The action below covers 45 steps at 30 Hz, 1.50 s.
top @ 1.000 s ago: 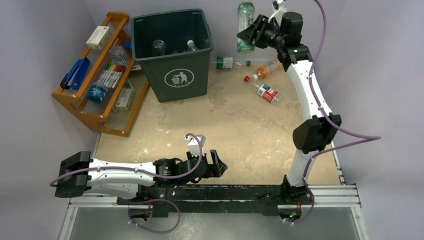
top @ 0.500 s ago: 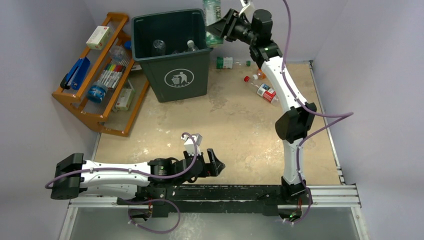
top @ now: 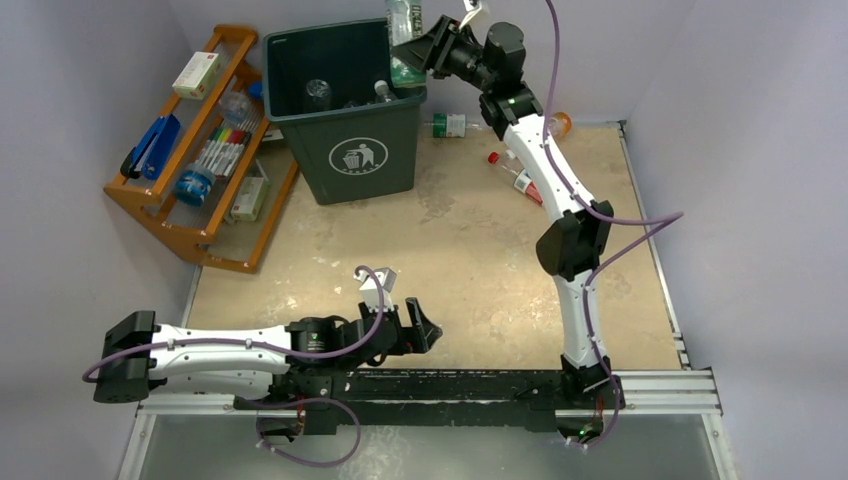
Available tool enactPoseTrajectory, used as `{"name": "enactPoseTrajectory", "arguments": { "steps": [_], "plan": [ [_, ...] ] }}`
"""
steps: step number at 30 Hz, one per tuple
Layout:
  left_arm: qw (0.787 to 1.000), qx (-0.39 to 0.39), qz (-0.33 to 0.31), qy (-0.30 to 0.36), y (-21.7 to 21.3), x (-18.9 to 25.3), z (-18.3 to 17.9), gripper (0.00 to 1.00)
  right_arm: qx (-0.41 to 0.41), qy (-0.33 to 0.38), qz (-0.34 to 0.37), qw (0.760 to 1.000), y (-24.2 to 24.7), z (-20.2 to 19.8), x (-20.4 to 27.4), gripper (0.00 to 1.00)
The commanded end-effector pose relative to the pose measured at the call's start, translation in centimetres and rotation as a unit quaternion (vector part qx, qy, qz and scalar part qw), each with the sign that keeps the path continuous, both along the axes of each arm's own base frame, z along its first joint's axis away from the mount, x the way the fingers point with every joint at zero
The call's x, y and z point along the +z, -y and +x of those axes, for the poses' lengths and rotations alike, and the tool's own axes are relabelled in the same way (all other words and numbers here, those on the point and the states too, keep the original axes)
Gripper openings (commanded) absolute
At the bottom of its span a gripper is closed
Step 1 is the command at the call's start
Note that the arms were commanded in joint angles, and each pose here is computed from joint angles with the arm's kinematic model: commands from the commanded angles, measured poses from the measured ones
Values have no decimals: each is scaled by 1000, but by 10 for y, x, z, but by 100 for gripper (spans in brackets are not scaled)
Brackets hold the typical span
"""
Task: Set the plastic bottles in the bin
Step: Place the plastic bottle in the trash bin.
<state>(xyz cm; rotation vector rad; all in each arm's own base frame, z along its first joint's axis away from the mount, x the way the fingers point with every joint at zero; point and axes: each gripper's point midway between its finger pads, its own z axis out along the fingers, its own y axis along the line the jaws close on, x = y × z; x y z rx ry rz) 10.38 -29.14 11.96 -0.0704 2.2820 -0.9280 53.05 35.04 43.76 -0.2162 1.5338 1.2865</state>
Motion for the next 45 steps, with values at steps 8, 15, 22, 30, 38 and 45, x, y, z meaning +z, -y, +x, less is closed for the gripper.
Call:
{"name": "enactPoseTrajectory", "arguments": {
  "steps": [8,15,22,30,38,45],
  "plan": [
    [1000,0,-11,5,-3,11,1,91,-6,72,37,997,1,-5,48,72],
    [1000,8,-8,8,-14,20,2,91,-14,77,39,996,2,-2,50,88],
    [1000,21,-5,15,-19,28,6,91,-31,84,4,996,21,-10,59,89],
    [999,35,12,21,-7,31,18,93,-116,26,-76,990,120,-19,24,89],
    [999,47,13,15,17,25,57,96,-232,-91,-174,953,246,-20,-70,89],
    [999,35,11,10,42,29,93,96,-284,-213,-243,903,311,-17,-184,89]
  ]
}}
